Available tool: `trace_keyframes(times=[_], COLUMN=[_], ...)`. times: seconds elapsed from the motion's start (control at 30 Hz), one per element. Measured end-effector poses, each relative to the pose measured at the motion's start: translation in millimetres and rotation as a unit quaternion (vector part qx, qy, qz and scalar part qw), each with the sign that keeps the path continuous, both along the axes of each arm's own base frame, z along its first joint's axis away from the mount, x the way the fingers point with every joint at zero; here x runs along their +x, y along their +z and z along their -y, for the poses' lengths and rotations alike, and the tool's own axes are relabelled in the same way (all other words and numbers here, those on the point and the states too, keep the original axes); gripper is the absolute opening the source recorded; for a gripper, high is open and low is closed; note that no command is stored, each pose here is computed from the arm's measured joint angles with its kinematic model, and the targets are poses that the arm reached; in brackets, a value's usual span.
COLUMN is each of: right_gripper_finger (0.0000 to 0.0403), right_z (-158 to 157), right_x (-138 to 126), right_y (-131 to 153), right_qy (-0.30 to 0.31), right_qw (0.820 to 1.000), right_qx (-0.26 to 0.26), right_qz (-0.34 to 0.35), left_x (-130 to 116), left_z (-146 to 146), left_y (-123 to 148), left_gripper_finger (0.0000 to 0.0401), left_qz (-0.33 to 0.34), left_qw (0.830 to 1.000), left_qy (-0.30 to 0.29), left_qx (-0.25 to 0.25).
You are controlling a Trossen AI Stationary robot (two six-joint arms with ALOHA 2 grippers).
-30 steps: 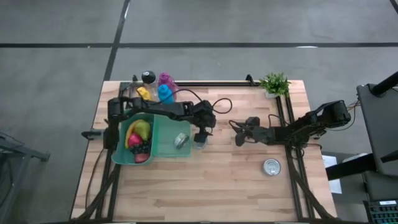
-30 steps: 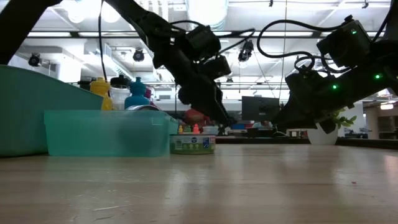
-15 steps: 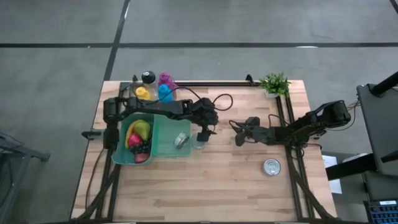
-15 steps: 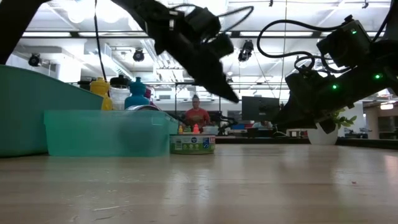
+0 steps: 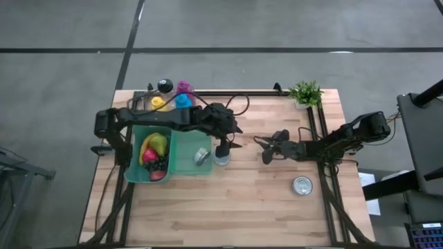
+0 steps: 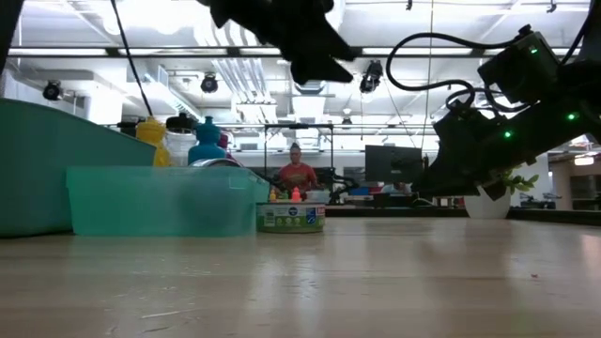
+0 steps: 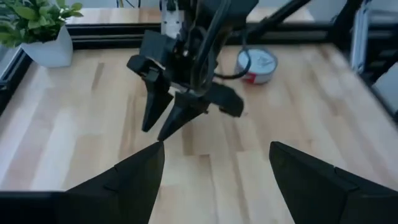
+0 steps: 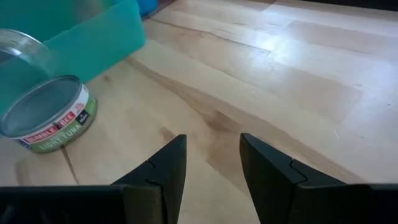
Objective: Pick & Place Food Item
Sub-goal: Put the green tuna can into the light green bin
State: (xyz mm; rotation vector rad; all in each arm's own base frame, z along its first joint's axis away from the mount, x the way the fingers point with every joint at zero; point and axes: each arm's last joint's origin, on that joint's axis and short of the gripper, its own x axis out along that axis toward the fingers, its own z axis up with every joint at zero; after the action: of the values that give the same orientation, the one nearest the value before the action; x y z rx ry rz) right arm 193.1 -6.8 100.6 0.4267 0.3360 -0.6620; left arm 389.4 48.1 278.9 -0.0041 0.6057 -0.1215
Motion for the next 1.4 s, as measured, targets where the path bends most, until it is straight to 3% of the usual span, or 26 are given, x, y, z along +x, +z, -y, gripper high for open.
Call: trace_keyframes(times=[0.23, 0.53, 0.7, 0.8, 0.93, 1.03, 1.13, 1.4], right_gripper_finger=[0.0147, 0.0147, 0.0147, 0.0147, 0.0147, 0.0147, 0.0147, 0.0147], right_z=[0.1, 1.4, -1.4, -5.7, -11.5, -13.0, -13.9, -12.6], right_x=[0.1, 8.6, 19.9, 32.1, 51.3, 64.9, 76.4, 95.7], right_y=[0.2, 7.2, 15.4, 24.9, 43.9, 60.6, 74.7, 88.4], right_qy=[-0.001, -0.005, 0.008, 0.098, 0.207, 0.228, 0.243, 0.242], right_qw=[1.000, 1.000, 0.995, 0.993, 0.976, 0.969, 0.965, 0.967], right_qx=[0.000, 0.002, 0.069, 0.044, 0.012, 0.007, -0.017, -0.074], right_qz=[0.000, 0.018, 0.066, 0.052, 0.062, 0.091, 0.096, -0.017], left_x=[-5.6, -9.3, -10.5, -11.9, -12.4, -13.4, -13.3, -13.7], left_z=[12.6, 18.1, 19.0, 19.8, 17.2, 17.0, 17.5, 17.4], left_y=[12.6, 6.5, 4.7, 0.0, -0.4, -1.5, -1.5, -1.8], left_gripper_finger=[0.0296, 0.0296, 0.0296, 0.0296, 0.0296, 0.0296, 0.0296, 0.0296], left_qz=[0.008, -0.033, -0.042, -0.051, -0.045, -0.046, -0.044, -0.060], left_qw=[0.999, 0.998, 0.998, 0.998, 0.999, 0.996, 0.996, 0.998], left_qy=[0.011, 0.016, 0.013, 0.005, -0.026, -0.057, -0.064, -0.004], left_qx=[-0.037, -0.055, -0.051, -0.043, 0.003, 0.042, 0.049, -0.028])
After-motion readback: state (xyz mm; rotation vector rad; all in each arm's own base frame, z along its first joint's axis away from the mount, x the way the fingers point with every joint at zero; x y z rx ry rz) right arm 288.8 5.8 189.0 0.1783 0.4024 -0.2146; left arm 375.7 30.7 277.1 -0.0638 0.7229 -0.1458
